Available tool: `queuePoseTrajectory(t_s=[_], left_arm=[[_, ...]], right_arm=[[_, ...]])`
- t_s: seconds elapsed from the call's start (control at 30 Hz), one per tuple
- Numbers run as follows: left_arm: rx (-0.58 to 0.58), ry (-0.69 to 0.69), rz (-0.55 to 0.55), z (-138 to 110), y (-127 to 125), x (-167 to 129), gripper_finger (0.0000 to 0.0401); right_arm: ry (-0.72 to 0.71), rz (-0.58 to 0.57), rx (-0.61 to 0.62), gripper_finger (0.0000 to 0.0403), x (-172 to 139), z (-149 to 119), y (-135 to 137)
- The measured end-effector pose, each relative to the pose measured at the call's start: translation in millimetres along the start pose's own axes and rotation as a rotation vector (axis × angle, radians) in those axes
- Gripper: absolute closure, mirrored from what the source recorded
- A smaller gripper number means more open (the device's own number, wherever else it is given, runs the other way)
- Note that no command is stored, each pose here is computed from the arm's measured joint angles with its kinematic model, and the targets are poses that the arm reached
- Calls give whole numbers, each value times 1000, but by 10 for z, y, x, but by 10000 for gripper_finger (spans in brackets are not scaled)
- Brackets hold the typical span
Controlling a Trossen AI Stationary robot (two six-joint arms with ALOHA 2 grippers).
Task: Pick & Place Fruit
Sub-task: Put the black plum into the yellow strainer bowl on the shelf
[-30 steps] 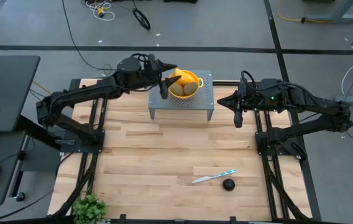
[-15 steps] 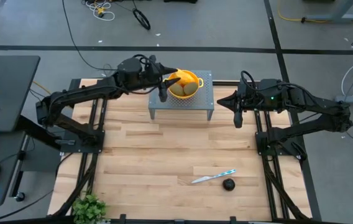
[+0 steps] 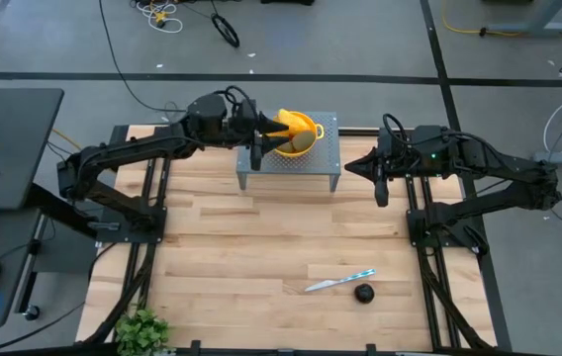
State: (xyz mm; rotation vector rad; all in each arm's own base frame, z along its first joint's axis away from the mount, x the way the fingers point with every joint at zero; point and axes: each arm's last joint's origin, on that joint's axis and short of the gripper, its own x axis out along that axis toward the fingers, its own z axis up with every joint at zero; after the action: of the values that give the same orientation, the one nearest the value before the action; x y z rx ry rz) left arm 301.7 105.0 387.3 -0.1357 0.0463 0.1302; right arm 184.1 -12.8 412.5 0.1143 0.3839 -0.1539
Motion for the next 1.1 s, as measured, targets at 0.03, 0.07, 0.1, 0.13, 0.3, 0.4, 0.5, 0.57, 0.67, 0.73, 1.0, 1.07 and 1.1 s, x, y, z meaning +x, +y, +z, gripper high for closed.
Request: queuePoseTrajectory(t_s=[0.03, 0.07, 0.1, 0.13, 0.3, 0.4, 0.5, 0.57, 0.67, 0.73, 1.0, 1.07, 1.1], left_arm=[[0, 1, -9, -3, -25, 5, 234], [1, 2, -19, -7, -58, 12, 239], [4, 4, -30, -11, -92, 18, 245], [6, 6, -41, -16, -127, 24, 252], [4, 12, -80, -34, -269, 45, 291], [6, 15, -99, -44, -342, 54, 313], [6, 19, -120, -54, -408, 60, 334], [7, 21, -131, -59, -444, 62, 347], [7, 22, -143, -64, -481, 65, 363], [8, 23, -149, -66, -500, 66, 372], [10, 17, -172, -50, -577, 40, 396], [10, 14, -176, -21, -594, -7, 395], [12, 1, -179, 2, -603, -27, 394]], right_arm=[[0, 0, -5, 385, 0, 0, 0], [0, -1, -9, 385, 0, 0, 0], [0, -1, -12, 385, 0, 0, 0], [0, -1, -14, 385, 0, 0, 0], [0, -1, -14, 384, 0, 0, 0], [0, -1, -15, 385, 0, 0, 0], [0, -1, -14, 385, 0, 0, 0], [0, -1, -15, 385, 0, 0, 0], [0, -1, -15, 385, 0, 0, 0], [0, -1, -15, 385, 0, 0, 0], [0, 1, -15, 385, 1, 0, 1], [0, 1, -15, 385, 1, 0, 1], [0, 3, -16, 385, 1, 0, 4]])
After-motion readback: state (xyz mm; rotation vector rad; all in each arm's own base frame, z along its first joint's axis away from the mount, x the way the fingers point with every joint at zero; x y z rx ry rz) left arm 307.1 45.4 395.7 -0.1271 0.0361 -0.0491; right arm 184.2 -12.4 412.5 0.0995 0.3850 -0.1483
